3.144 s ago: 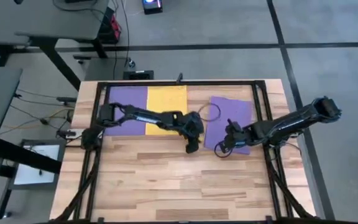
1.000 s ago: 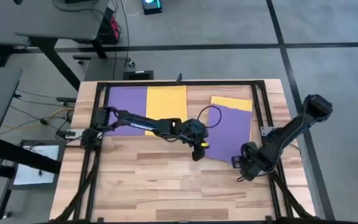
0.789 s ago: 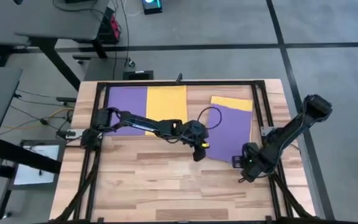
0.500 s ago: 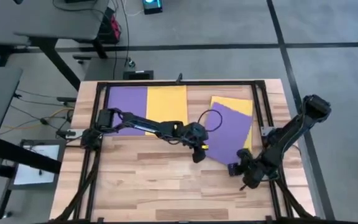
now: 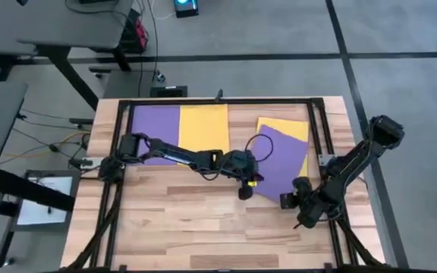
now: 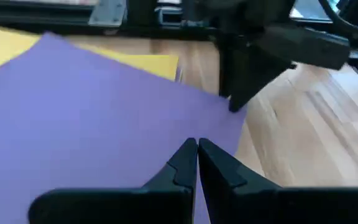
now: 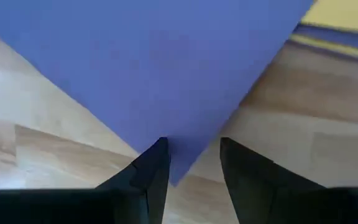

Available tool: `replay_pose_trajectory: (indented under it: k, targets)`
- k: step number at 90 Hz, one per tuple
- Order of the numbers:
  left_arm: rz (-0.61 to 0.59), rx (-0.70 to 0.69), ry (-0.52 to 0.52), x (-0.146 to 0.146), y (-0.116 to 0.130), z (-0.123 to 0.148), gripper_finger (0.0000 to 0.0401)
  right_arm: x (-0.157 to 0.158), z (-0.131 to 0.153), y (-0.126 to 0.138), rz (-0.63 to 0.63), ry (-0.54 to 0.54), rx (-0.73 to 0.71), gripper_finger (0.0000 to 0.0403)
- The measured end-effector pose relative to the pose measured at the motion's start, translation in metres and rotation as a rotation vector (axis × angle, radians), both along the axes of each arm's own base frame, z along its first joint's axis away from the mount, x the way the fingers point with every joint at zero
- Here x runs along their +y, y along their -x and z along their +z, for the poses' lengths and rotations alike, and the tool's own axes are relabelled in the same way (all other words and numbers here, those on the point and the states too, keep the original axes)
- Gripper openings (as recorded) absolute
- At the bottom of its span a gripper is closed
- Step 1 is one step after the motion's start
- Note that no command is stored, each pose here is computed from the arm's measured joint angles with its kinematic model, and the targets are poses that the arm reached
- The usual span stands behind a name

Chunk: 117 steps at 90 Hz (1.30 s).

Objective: Organize paper
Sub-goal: Stack the purple paper on top of the purple paper

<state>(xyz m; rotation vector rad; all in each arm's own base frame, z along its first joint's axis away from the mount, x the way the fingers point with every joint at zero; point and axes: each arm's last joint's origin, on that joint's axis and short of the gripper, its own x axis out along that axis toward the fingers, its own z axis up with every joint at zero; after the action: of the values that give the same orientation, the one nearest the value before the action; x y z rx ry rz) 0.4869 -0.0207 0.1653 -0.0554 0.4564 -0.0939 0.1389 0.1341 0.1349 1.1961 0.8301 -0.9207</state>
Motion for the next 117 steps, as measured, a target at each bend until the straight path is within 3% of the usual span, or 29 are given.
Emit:
replay_pose_trajectory:
  k: [15, 43, 49, 73, 97, 117]
  targets:
    - [0.022, 0.144, 0.071, 0.002, -0.001, -0.048, 0.0, 0.001, -0.006, -0.007, -0.018, 0.007, -0.017, 0.0132]
    - [-0.09, 0.247, 0.25, -0.021, 0.005, -0.048, 0.0, 0.013, -0.005, -0.01, -0.003, -0.067, -0.096, 0.0132]
    - [-0.107, 0.244, 0.249, -0.028, 0.006, -0.048, 0.0, 0.016, -0.003, -0.013, 0.002, -0.104, -0.124, 0.0132]
    - [-0.114, 0.249, 0.235, -0.03, 0.006, -0.048, 0.0, 0.023, -0.015, -0.021, -0.01, -0.075, -0.184, 0.0132]
    - [-0.117, 0.246, 0.235, -0.03, 0.006, -0.048, 0.0, 0.017, -0.02, -0.028, -0.071, 0.038, -0.261, 0.0132]
    - [-0.132, 0.239, 0.213, -0.031, 0.006, -0.048, 0.0, 0.013, -0.028, -0.035, -0.097, 0.058, -0.24, 0.0132]
